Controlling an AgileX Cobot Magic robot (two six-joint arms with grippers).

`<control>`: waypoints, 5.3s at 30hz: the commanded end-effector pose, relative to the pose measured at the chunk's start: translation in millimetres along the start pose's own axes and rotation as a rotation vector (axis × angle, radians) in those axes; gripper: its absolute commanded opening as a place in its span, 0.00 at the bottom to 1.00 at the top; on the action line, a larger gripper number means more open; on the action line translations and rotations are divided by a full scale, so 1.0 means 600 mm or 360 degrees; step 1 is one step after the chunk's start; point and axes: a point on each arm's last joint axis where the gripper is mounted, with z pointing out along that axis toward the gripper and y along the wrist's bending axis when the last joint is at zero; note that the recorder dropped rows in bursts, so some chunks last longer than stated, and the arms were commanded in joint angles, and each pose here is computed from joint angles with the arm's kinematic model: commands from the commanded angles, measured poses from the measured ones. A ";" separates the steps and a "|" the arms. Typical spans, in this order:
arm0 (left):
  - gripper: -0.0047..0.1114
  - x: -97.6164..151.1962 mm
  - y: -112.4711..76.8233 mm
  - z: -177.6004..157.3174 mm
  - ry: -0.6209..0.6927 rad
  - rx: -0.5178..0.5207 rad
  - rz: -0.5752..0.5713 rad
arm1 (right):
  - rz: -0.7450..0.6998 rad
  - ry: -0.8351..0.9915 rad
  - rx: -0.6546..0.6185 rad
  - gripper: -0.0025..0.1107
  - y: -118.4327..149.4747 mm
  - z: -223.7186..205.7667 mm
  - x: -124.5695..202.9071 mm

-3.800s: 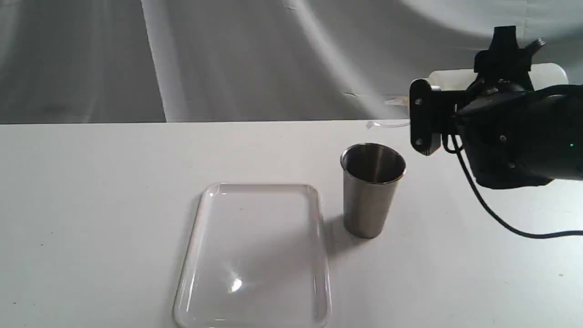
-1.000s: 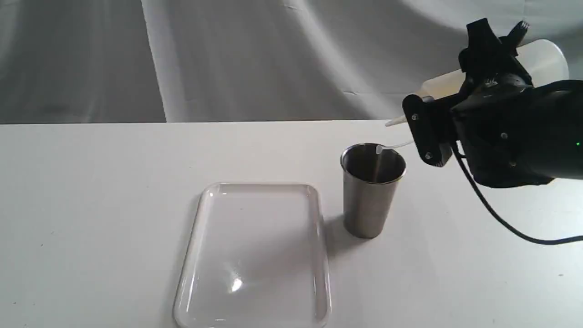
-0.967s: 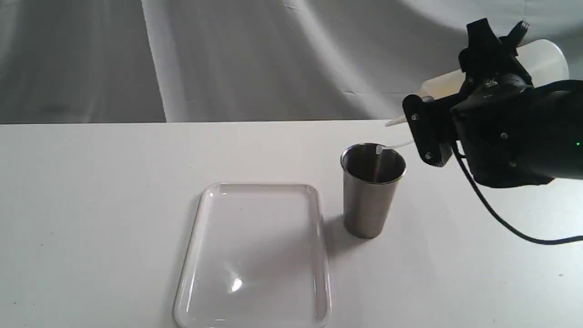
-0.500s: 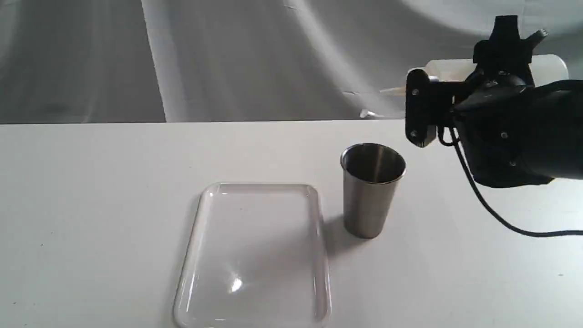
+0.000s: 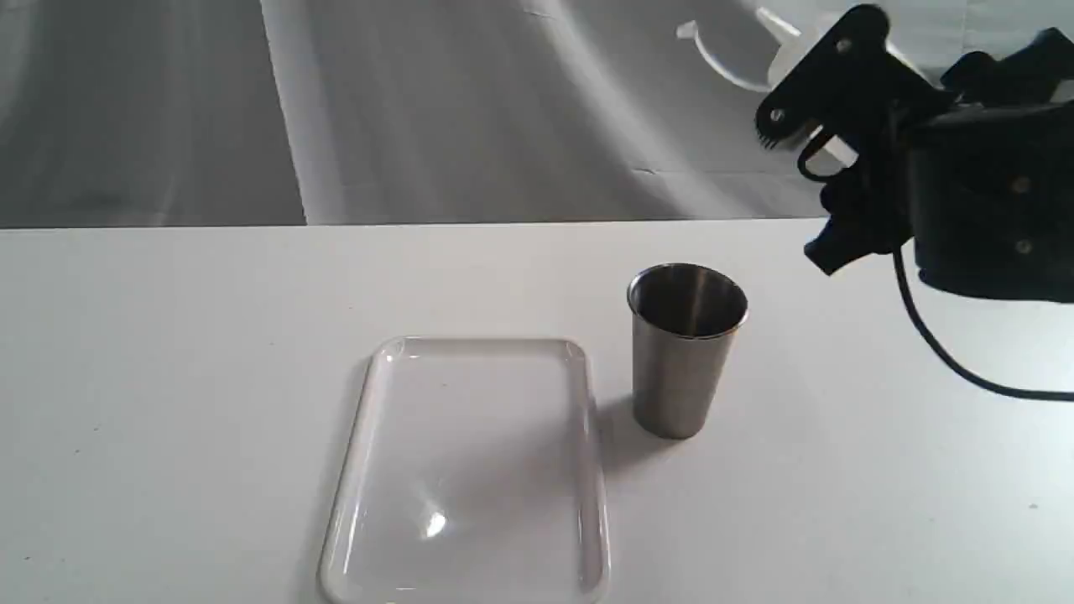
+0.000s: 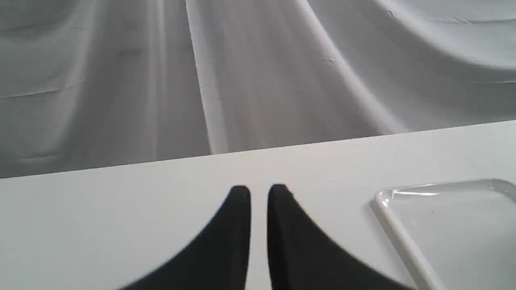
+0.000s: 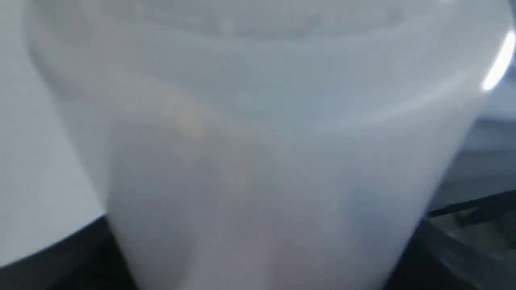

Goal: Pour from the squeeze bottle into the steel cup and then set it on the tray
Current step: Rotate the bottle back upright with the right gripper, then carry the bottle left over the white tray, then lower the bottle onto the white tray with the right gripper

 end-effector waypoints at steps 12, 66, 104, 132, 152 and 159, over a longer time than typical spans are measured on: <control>0.11 0.002 -0.001 0.000 -0.0003 0.0008 -0.0007 | 0.0897 -0.0181 -0.0579 0.47 -0.015 -0.070 -0.032; 0.11 0.002 -0.001 0.000 -0.0003 0.0008 -0.0006 | 0.0623 -0.0886 -0.1321 0.47 0.273 -0.041 -0.124; 0.11 0.002 -0.001 0.000 -0.0003 0.0008 -0.0001 | 0.0594 -0.0815 -0.1372 0.47 0.373 -0.035 -0.065; 0.11 0.002 -0.001 0.000 -0.0003 0.0008 -0.0006 | 0.0601 -0.0714 -0.1397 0.47 0.387 -0.044 -0.047; 0.11 0.002 -0.001 0.000 -0.0003 0.0008 -0.0002 | 0.0569 -0.0594 -0.1420 0.47 0.393 -0.042 -0.033; 0.11 0.002 -0.001 0.000 -0.0003 0.0008 -0.0005 | 0.0560 -0.0577 -0.1425 0.47 0.394 -0.042 -0.031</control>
